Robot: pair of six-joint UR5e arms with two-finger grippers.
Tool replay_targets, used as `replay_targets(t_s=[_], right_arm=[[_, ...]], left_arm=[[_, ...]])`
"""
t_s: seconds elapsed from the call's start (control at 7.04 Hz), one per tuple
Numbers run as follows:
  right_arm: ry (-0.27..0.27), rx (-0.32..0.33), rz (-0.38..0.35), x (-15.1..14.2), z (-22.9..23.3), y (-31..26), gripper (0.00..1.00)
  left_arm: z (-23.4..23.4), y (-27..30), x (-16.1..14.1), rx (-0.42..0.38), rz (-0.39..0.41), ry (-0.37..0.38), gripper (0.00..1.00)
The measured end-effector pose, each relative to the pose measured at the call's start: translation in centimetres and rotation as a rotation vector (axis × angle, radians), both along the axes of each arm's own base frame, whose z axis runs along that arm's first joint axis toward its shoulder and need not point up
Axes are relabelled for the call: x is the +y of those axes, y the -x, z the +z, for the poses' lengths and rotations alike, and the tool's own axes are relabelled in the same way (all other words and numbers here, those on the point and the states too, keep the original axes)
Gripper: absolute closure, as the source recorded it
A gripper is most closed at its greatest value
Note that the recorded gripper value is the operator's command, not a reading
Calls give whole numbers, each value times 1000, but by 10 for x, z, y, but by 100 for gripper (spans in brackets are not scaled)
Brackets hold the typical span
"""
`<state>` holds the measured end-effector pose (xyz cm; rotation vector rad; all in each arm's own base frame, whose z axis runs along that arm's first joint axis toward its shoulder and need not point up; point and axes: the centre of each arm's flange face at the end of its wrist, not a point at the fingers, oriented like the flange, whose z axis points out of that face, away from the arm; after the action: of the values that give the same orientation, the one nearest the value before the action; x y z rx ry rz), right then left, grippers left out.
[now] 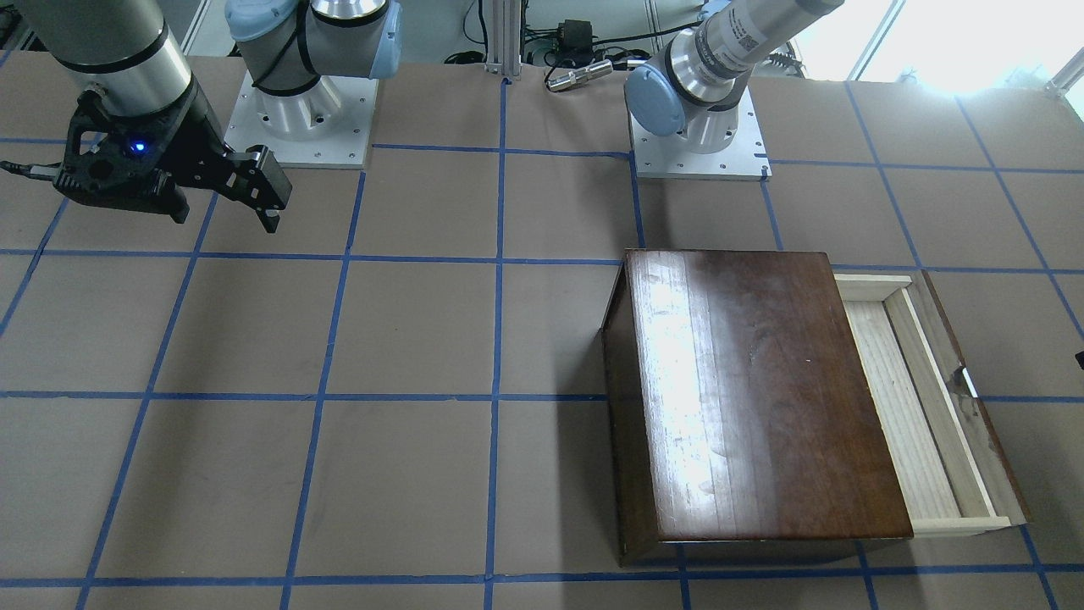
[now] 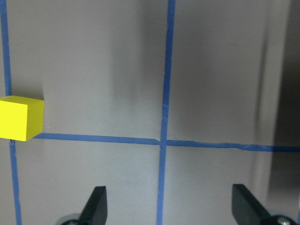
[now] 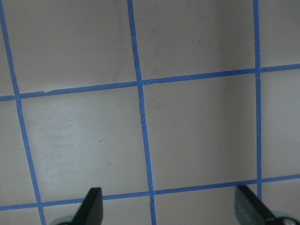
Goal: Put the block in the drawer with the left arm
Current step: 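Release the handle and move the left gripper toward the yellow cube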
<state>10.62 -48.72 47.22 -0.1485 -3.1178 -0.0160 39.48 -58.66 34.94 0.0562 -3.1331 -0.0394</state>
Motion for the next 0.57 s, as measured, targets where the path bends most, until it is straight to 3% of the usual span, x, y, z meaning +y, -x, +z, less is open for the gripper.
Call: replay_targets(t_s=[0.57], right_arm=[[0,0,0,0,0,0,0]], left_arm=[[-52,-93,-15,-24,-137,19,5]])
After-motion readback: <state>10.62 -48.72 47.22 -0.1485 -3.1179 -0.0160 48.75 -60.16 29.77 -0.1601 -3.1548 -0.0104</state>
